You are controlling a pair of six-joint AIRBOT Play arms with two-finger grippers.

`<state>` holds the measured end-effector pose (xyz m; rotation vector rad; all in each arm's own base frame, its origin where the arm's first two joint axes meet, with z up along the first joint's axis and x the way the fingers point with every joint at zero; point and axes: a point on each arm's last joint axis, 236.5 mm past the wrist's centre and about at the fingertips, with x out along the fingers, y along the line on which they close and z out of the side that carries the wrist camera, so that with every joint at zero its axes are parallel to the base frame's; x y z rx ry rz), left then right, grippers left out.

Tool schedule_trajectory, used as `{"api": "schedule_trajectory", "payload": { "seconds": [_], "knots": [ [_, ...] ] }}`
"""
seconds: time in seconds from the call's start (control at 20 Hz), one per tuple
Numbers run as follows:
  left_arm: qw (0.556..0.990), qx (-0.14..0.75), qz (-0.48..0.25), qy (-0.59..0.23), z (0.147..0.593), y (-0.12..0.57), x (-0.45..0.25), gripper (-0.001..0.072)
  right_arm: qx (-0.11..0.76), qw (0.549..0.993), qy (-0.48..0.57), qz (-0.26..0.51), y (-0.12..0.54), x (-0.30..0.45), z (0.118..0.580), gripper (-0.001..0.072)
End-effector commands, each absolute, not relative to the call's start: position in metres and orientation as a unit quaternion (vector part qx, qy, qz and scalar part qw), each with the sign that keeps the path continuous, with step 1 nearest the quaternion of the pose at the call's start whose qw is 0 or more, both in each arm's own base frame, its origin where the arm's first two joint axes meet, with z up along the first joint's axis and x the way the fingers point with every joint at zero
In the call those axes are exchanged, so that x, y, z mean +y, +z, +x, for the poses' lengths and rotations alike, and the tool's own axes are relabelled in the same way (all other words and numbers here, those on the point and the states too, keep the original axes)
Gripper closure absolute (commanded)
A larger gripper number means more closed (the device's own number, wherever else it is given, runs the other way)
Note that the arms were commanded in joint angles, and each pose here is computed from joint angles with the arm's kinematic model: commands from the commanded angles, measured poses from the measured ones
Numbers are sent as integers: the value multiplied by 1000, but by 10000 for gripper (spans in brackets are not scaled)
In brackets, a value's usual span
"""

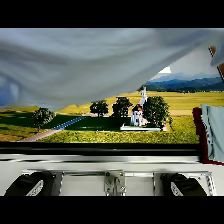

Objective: Fold the shirts.

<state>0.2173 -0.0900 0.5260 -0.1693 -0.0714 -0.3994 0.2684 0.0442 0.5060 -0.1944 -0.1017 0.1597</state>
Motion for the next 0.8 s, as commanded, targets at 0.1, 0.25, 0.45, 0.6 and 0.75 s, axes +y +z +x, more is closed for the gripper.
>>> {"api": "schedule_trajectory", "payload": {
  "seconds": [0.1, 0.25, 0.45, 0.6, 0.75],
  "knots": [
    [981, 54, -17, -183, 211, 479, -84, 670, -150, 983, 63, -83, 560, 37, 240, 644],
    [976, 115, 7, -186, 227, 438, -87, 670, -147, 985, 67, -54, 557, 41, 275, 643],
    [960, 208, 8, -186, 252, 370, -92, 669, 42, 994, 68, -81, 459, 44, 340, 643],
    [954, 220, 12, -205, 251, 356, -100, 670, 146, 981, 38, -119, 407, 25, 348, 644],
    [971, 105, -20, -215, 228, 428, -103, 670, 81, 985, 30, -146, 445, 19, 319, 643]
  ]
}}
